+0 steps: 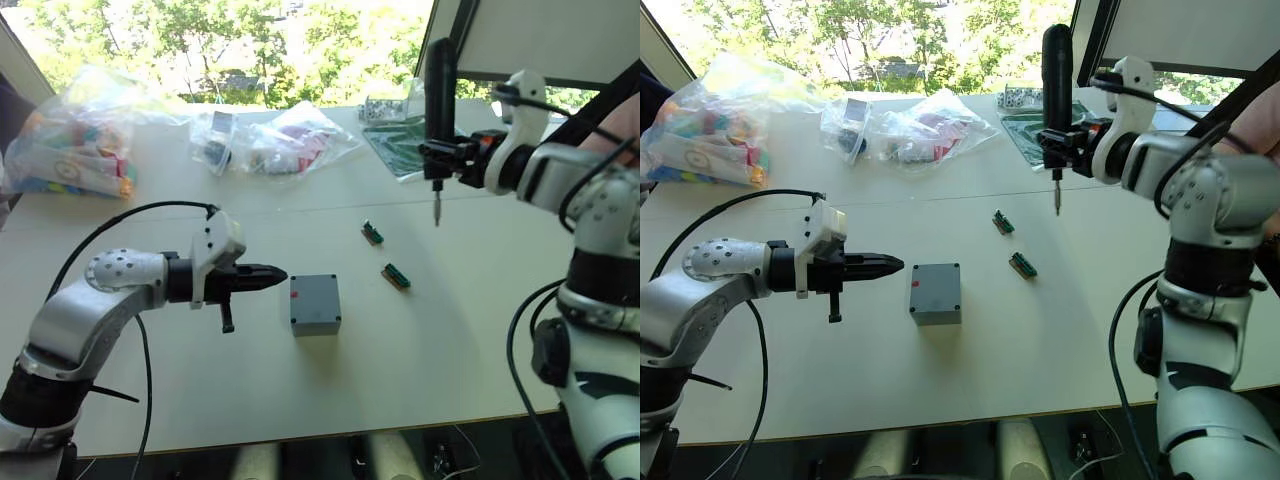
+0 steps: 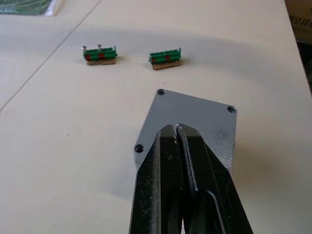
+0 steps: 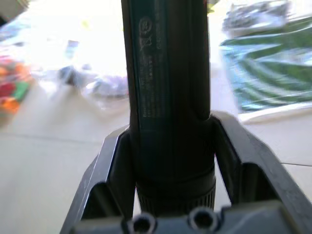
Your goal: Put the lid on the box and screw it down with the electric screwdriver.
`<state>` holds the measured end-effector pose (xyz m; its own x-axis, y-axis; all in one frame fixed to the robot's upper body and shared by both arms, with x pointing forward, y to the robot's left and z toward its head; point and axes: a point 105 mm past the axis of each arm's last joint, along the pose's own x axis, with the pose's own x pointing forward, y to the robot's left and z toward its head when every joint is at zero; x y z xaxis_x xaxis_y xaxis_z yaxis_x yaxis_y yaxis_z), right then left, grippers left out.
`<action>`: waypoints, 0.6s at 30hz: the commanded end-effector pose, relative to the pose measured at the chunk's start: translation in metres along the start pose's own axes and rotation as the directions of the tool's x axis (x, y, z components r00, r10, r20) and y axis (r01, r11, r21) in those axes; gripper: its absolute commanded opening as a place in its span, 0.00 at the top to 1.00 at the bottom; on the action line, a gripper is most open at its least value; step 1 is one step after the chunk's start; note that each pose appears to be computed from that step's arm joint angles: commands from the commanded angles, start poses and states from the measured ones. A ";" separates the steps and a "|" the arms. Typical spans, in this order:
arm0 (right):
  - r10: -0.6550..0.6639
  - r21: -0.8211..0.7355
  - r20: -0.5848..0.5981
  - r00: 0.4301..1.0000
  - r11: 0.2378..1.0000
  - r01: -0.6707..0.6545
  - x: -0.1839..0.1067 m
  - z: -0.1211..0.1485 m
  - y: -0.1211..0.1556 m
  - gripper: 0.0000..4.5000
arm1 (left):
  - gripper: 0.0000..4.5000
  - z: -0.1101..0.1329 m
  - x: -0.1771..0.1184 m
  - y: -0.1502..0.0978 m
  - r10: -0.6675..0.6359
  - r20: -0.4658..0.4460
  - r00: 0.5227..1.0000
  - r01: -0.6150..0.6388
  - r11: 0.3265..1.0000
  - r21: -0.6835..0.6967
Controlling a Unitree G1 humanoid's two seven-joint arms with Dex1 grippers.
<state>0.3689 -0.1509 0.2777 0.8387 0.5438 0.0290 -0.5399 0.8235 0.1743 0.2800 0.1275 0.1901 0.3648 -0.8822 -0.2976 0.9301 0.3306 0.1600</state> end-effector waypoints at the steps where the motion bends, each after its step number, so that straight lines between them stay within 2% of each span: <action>1: 0.222 -0.053 0.307 0.925 0.975 -0.216 -0.019 0.036 0.057 0.59 | 1.00 0.008 0.000 0.004 -0.017 0.027 0.999 0.017 1.000 -0.002; 3: 0.162 -0.076 0.318 0.934 0.987 -0.145 -0.010 0.013 0.060 0.59 | 1.00 0.006 0.006 0.007 -0.033 0.016 0.999 0.033 0.999 -0.009; 5: 0.142 -0.092 0.352 0.925 0.989 -0.116 -0.007 0.006 0.064 0.59 | 1.00 0.005 0.007 0.009 -0.043 0.005 0.999 0.043 0.999 -0.007; 9: 0.251 -0.052 0.360 0.899 0.967 -0.249 -0.009 -0.021 0.091 0.59 | 1.00 0.002 0.024 0.002 -0.121 -0.004 0.993 0.121 0.993 -0.016; 12: 0.259 -0.069 0.328 0.909 0.966 -0.250 -0.006 -0.038 0.097 0.59 | 1.00 -0.005 0.033 0.001 -0.148 -0.026 0.989 0.147 0.989 -0.014; 15: 0.270 -0.062 0.318 0.909 0.962 -0.264 -0.004 -0.045 0.104 0.59 | 1.00 -0.008 0.039 0.007 -0.122 -0.003 0.992 0.122 0.992 -0.037; 18: 0.282 -0.058 0.313 0.907 0.959 -0.279 -0.002 -0.048 0.110 0.59 | 1.00 -0.019 0.042 0.005 -0.136 -0.031 0.990 0.135 0.990 -0.040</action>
<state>0.3179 -0.0588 0.2251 0.6833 0.6712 0.2875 -0.7255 0.6685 0.1636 0.3012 0.0992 0.1580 0.2384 -0.9080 -0.3445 0.9703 0.2376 0.0454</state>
